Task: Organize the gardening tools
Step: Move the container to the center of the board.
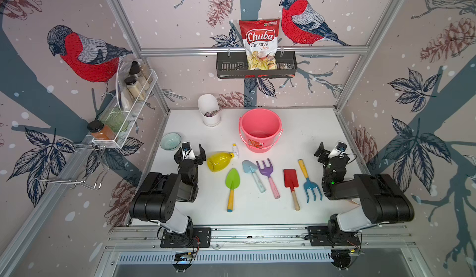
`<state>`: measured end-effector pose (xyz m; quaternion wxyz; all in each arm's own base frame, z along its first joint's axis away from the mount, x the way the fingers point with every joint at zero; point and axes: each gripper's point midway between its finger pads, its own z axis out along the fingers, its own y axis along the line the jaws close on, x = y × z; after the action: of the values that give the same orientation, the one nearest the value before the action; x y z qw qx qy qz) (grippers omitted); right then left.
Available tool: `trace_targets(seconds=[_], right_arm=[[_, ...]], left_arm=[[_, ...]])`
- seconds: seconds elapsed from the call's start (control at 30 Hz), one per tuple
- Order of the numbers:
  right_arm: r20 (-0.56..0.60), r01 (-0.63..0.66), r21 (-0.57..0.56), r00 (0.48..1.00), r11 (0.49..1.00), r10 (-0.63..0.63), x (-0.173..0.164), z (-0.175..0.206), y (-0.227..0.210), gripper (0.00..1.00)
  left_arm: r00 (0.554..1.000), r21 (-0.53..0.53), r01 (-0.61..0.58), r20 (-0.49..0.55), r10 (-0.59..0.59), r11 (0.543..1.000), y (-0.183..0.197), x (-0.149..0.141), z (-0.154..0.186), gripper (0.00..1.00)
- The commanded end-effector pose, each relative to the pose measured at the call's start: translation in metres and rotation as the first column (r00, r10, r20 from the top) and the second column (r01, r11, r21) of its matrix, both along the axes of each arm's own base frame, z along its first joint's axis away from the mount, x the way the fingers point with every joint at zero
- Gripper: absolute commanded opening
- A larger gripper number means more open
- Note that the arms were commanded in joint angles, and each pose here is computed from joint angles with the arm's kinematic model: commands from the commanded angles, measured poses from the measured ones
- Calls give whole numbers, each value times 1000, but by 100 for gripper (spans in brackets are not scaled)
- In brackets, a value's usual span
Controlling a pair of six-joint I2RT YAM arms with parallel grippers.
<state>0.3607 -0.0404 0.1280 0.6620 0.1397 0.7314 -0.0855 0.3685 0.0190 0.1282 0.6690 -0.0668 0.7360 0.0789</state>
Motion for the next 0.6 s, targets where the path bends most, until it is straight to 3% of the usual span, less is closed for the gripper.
trace_targets(seconds=[0.0,0.57], right_arm=[[8,-9,1,1000,1000,9,1,3,1,100],[3,-25,1,1000,1000,25,3,2,3,100]], left_arm=[[1000,-2,6,18,-6,1000,-1,2,5,97],[1000,-5,12,11,-12,1000,-1,3,4,96]])
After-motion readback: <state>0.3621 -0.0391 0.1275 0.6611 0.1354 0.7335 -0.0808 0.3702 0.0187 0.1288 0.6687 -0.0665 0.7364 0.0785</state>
